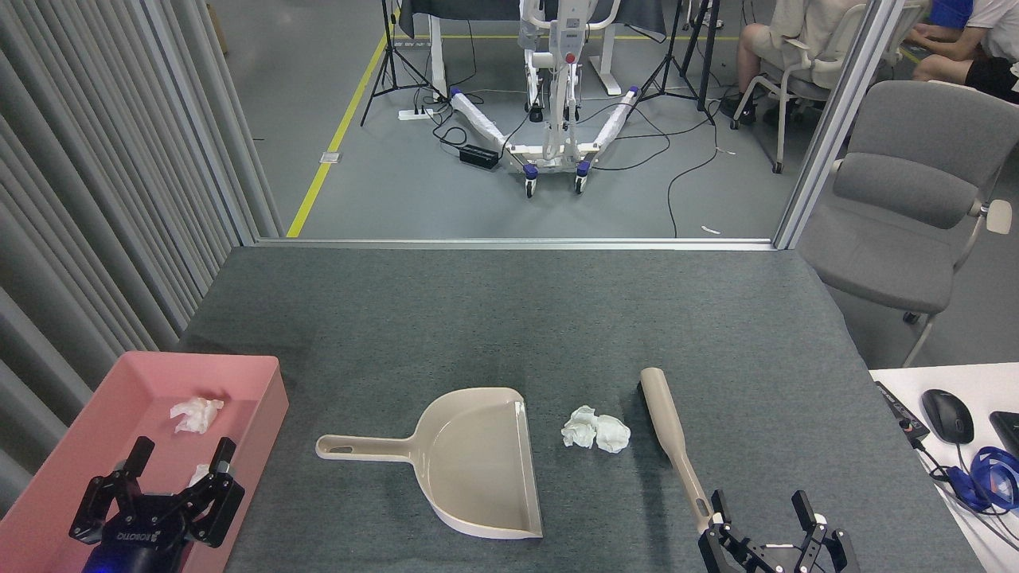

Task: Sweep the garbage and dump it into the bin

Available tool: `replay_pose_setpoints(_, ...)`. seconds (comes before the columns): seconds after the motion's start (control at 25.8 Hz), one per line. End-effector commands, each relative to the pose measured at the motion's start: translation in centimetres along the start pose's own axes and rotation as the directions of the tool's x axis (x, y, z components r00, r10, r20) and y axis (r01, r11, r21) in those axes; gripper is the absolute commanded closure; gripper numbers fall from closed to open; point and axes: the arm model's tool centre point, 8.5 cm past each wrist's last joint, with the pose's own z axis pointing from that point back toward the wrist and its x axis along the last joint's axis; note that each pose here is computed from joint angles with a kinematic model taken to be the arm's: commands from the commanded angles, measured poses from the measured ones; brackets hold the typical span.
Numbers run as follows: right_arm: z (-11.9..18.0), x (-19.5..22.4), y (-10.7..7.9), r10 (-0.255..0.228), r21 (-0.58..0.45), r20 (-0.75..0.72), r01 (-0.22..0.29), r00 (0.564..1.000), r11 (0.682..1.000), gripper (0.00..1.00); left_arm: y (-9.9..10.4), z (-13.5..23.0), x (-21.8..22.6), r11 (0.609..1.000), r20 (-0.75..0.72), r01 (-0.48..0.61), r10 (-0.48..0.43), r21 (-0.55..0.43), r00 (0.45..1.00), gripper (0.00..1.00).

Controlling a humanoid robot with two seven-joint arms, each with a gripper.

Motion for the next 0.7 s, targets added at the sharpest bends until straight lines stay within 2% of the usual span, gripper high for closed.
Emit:
replay_pose_setpoints(0.0, 0.04, 0.03, 0.04, -0.002, 0.001, -0.002, 0.002, 1.0, 1.0, 0.02, 0.44, -0.08, 0.35, 1.0, 0.008, -0.003, 0.003, 0.017, 1.0, 0.0)
replay_pose_setpoints(0.66, 0.06, 0.2, 0.19, -0.01, 0.004, -0.008, 0.01, 1.0, 1.0, 0.02, 0.39, 0.14, 0.29, 1.0, 0.007, -0.005, 0.005, 0.014, 1.0, 0.0)
